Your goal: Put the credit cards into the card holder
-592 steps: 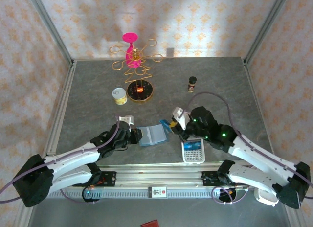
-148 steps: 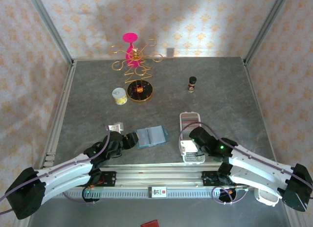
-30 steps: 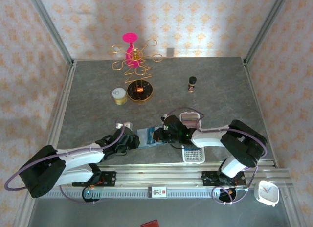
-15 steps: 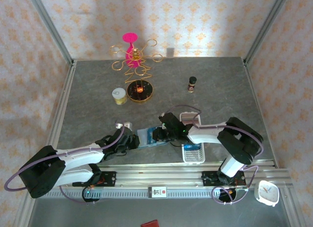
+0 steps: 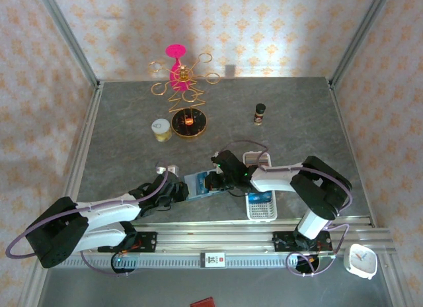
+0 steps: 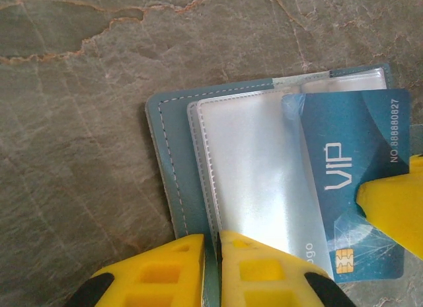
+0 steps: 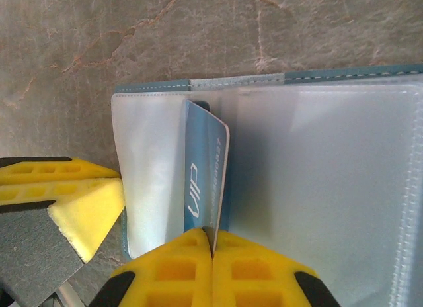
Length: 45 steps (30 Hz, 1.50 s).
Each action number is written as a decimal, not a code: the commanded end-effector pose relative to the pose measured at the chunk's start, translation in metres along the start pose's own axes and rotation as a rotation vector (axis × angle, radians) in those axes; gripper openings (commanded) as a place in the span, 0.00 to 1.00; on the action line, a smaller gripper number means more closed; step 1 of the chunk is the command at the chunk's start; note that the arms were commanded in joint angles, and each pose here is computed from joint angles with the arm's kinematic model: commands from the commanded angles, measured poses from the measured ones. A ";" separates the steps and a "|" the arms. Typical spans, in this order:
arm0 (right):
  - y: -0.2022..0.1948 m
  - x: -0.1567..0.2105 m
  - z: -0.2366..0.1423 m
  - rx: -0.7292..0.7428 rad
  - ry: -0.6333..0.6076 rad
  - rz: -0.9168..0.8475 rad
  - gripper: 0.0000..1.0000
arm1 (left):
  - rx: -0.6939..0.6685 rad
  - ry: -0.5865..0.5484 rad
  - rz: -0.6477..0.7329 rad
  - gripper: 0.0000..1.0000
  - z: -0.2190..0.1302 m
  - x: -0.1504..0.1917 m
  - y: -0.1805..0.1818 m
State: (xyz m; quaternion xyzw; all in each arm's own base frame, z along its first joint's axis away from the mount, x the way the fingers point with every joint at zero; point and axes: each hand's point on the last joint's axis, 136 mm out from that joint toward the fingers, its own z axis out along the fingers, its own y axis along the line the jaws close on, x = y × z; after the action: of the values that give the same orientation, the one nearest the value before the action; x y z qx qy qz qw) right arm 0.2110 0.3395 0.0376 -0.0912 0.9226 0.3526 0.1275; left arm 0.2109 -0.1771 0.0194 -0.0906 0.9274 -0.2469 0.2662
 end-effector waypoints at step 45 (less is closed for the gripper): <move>0.016 0.006 0.020 0.071 0.091 -0.140 0.07 | 0.032 -0.050 -0.029 0.27 -0.003 -0.001 0.003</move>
State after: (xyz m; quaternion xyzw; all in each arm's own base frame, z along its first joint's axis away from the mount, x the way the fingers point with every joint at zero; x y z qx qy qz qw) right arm 0.2097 0.3533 0.0273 -0.1510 0.9363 0.2952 0.1158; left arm 0.2092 -0.1748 0.0190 -0.0962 0.9200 -0.2598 0.2771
